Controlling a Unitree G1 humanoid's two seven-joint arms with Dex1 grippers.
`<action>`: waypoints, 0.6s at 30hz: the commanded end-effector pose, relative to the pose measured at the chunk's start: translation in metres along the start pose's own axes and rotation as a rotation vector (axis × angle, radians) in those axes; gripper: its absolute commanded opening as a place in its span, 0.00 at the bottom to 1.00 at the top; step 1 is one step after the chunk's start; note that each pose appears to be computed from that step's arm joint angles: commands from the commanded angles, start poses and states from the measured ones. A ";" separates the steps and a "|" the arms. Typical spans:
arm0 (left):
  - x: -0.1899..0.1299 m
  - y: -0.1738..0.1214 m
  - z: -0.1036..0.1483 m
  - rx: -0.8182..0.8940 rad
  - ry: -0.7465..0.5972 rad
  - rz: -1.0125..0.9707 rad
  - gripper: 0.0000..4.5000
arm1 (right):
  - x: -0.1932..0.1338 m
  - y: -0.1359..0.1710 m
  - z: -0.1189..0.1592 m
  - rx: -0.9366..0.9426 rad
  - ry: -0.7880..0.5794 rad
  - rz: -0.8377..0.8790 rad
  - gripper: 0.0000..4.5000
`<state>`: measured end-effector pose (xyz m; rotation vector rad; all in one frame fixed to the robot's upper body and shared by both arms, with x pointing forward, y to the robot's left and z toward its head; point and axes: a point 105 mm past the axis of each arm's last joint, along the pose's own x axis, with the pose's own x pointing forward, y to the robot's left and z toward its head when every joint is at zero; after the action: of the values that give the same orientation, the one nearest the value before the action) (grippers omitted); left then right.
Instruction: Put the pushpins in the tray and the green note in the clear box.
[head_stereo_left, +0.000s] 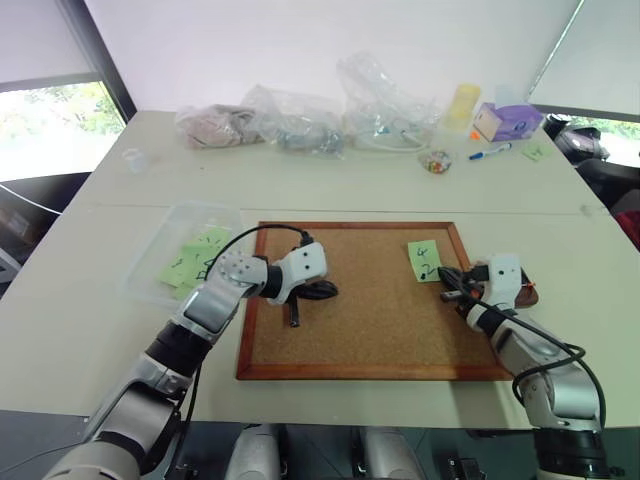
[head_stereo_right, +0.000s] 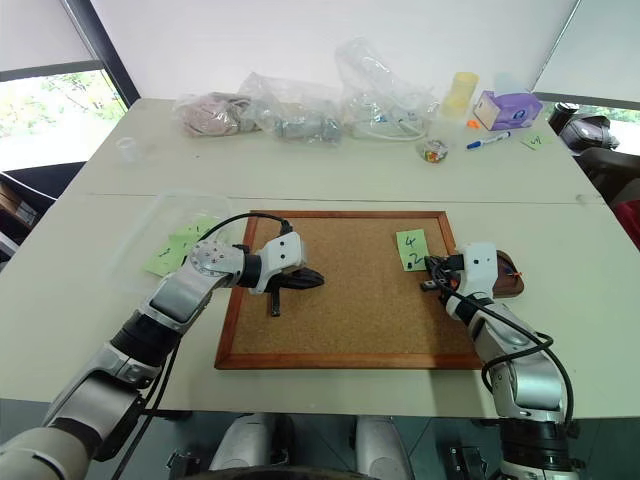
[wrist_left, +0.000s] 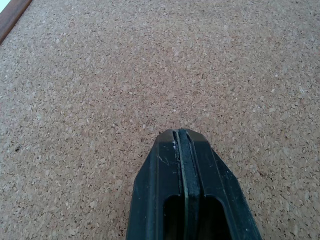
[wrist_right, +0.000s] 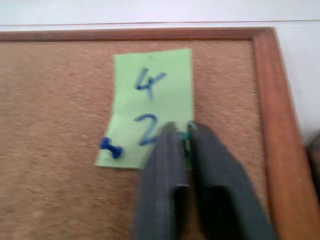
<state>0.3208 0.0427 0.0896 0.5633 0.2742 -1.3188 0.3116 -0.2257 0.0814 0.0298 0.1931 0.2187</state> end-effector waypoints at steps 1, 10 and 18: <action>0.006 -0.008 -0.014 -0.022 0.049 -0.022 0.00 | -0.005 -0.004 0.008 -0.002 -0.044 -0.019 0.01; 0.006 -0.010 -0.016 -0.026 0.062 -0.040 0.00 | -0.024 -0.016 0.038 -0.074 -0.241 -0.148 0.01; 0.007 -0.012 -0.017 -0.020 0.066 -0.053 0.00 | -0.032 -0.018 0.044 -0.079 -0.305 -0.199 0.01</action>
<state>0.3190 0.0410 0.0902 0.5663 0.2717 -1.3333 0.2952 -0.2521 0.1167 -0.0163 -0.0633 0.0219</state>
